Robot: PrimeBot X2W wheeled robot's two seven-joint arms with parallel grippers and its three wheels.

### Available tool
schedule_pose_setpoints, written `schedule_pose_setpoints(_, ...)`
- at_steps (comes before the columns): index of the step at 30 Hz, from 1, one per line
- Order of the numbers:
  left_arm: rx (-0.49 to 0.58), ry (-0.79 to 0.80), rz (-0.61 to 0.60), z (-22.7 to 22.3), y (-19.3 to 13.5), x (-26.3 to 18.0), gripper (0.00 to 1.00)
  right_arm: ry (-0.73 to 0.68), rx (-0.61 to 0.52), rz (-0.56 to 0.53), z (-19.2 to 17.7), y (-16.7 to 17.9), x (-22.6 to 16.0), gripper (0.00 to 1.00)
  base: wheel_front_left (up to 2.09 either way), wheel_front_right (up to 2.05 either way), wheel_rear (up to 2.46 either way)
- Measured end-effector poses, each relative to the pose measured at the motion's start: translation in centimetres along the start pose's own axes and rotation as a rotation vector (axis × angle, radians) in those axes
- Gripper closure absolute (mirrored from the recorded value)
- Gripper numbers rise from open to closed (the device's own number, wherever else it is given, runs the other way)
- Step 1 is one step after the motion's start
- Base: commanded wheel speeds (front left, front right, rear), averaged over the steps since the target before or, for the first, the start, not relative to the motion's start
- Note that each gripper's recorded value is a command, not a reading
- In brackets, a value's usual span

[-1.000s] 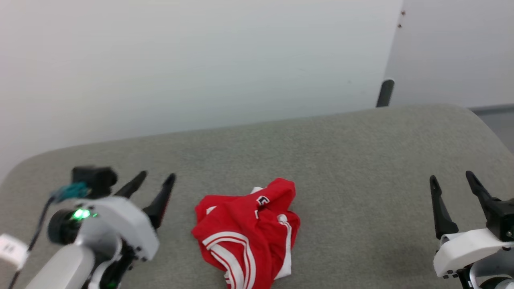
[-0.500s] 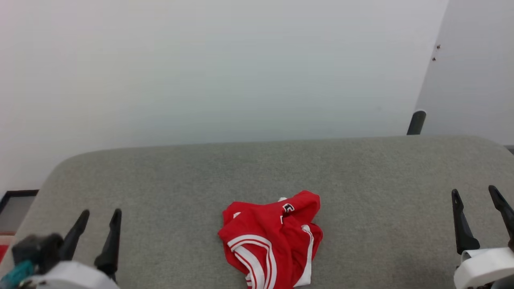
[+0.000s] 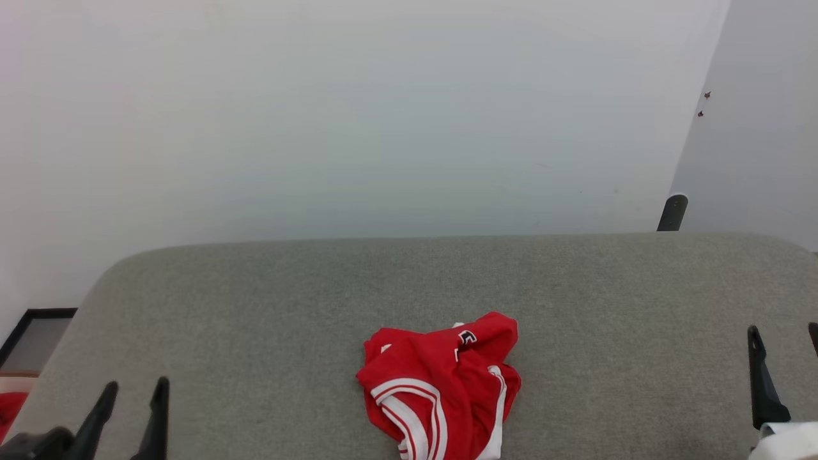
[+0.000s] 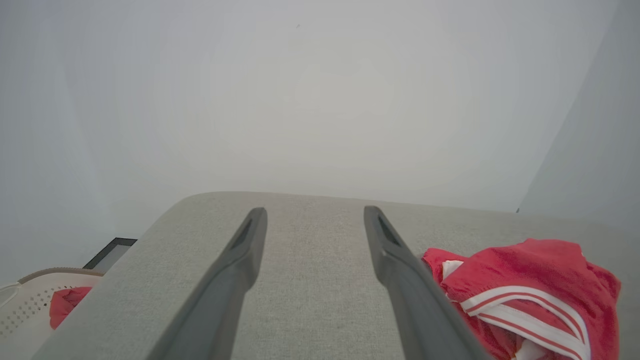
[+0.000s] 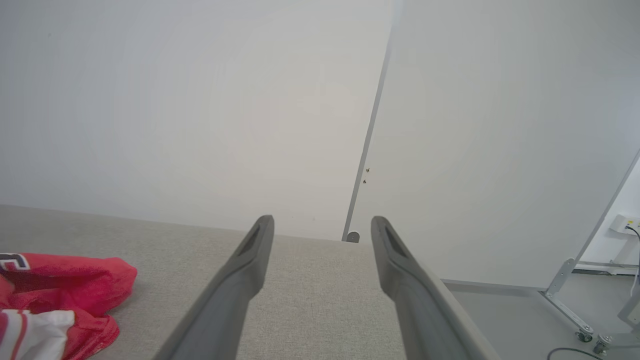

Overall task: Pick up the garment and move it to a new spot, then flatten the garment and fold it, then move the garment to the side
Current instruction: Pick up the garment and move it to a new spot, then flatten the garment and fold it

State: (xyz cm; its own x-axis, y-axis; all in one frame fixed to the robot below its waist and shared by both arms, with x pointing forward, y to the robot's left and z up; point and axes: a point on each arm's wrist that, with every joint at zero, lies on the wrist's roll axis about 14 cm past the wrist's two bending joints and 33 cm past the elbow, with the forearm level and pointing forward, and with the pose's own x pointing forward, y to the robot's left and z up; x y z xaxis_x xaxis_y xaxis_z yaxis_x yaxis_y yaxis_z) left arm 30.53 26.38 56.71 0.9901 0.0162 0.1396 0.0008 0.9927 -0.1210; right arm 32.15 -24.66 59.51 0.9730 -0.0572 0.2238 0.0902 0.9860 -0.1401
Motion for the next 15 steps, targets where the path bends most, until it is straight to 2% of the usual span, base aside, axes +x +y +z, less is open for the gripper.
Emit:
schedule_pose_setpoints(3, -0.001, 0.006, 0.026, -0.3, 0.8, -0.4, 0.0, 0.01, -0.004, -0.013, -0.4, -0.5, -0.3, 0.0, 0.0, 0.0, 0.0)
schedule_pose_setpoints(15, 0.032, 0.006, -0.002, -0.4, 1.3, -0.6, 0.0, 0.03, -0.013, -0.035, -1.1, -1.2, -1.1, 0.0, 0.0, 0.0, 0.0)
